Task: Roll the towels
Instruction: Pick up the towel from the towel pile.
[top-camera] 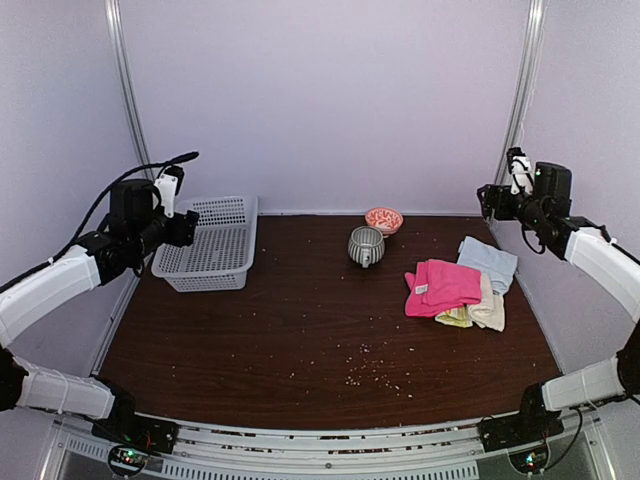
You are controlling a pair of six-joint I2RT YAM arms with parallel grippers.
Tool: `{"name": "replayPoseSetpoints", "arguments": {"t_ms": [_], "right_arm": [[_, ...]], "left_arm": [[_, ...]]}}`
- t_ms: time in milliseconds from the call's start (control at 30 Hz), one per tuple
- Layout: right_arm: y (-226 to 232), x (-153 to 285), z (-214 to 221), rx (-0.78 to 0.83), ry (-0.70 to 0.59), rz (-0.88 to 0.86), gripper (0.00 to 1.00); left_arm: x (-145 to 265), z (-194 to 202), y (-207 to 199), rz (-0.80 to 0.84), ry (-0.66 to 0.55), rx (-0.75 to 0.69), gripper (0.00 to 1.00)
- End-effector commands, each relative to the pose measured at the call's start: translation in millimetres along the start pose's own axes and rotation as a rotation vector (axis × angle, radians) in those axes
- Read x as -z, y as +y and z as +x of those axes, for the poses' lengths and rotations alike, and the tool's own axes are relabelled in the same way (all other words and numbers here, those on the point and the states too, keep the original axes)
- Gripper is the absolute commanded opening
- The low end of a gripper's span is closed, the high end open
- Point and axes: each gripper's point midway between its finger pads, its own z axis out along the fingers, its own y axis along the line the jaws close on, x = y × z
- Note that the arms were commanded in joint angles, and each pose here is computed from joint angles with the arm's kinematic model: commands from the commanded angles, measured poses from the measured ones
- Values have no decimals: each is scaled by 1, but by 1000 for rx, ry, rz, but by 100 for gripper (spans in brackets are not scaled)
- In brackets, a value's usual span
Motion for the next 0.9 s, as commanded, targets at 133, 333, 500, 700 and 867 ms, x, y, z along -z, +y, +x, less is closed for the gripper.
{"name": "replayPoseSetpoints", "arguments": {"t_ms": [133,333,500,700,867], "right_arm": [[0,27,33,156,88,-93,97],[13,35,57,311,256,-235,88],[25,41,91,402,419,-321,76],[44,44,141,495,584,-386,63],[73,43,176,623,683,-432,61]], "left_arm": [[28,-35,-94,370,-81,-19,81],[66,-28,-196,696,-48,-72,77],[87,13,-272,889,66,-133,73],[89,65,-327,976,217,-139,76],[71,99,-352,960,326,-95,75]]}}
